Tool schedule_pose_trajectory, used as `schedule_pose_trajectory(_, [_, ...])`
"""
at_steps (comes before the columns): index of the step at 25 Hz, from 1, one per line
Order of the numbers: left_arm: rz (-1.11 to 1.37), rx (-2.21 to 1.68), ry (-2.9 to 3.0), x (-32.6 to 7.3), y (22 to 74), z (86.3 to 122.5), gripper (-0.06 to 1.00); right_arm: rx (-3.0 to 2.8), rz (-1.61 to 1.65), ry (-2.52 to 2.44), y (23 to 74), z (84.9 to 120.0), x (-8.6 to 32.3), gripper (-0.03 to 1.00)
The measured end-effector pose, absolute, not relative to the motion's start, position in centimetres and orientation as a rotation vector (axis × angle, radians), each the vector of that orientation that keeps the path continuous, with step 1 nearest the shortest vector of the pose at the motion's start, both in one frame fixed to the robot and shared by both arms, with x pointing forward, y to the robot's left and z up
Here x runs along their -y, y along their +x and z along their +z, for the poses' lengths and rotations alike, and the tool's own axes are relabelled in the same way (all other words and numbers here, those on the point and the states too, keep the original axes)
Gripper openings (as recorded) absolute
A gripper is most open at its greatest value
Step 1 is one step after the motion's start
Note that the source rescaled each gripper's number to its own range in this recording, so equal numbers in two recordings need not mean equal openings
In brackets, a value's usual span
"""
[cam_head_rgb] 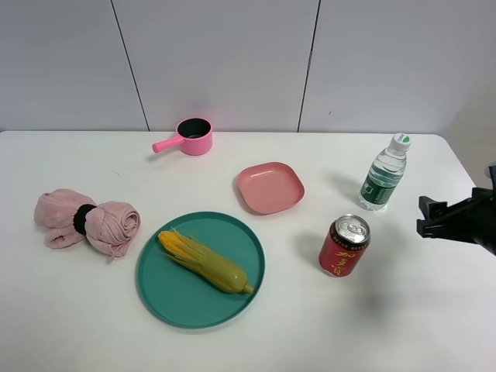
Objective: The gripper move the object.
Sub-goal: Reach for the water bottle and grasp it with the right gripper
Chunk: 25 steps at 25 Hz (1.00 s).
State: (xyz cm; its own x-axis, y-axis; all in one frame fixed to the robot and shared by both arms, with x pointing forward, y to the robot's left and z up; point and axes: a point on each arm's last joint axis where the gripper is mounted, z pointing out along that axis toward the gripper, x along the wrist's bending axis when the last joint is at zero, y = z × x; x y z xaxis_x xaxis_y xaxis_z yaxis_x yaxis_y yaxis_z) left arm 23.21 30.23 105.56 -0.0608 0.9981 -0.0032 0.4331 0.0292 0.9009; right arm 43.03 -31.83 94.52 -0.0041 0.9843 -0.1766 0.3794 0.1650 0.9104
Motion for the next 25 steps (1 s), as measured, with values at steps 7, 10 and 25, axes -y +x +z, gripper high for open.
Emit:
schedule_pose_trajectory(7, [0.994,-1.587,1.49,-30.2,23.2,105.6,1.0,-1.536,0.878,1.36,44.7,91.8,31.9,0.5])
schedule_pose_trajectory(10, [0.994,-1.587,1.49,-30.2,23.2,105.6,1.0,-1.54,0.896,1.335,44.9,91.6,31.7,0.5])
schedule_pose_trajectory(25, [0.994,-1.587,1.49,-30.2,23.2,105.6,1.0,-1.413,0.88,1.407,45.2,91.3,32.6,0.99])
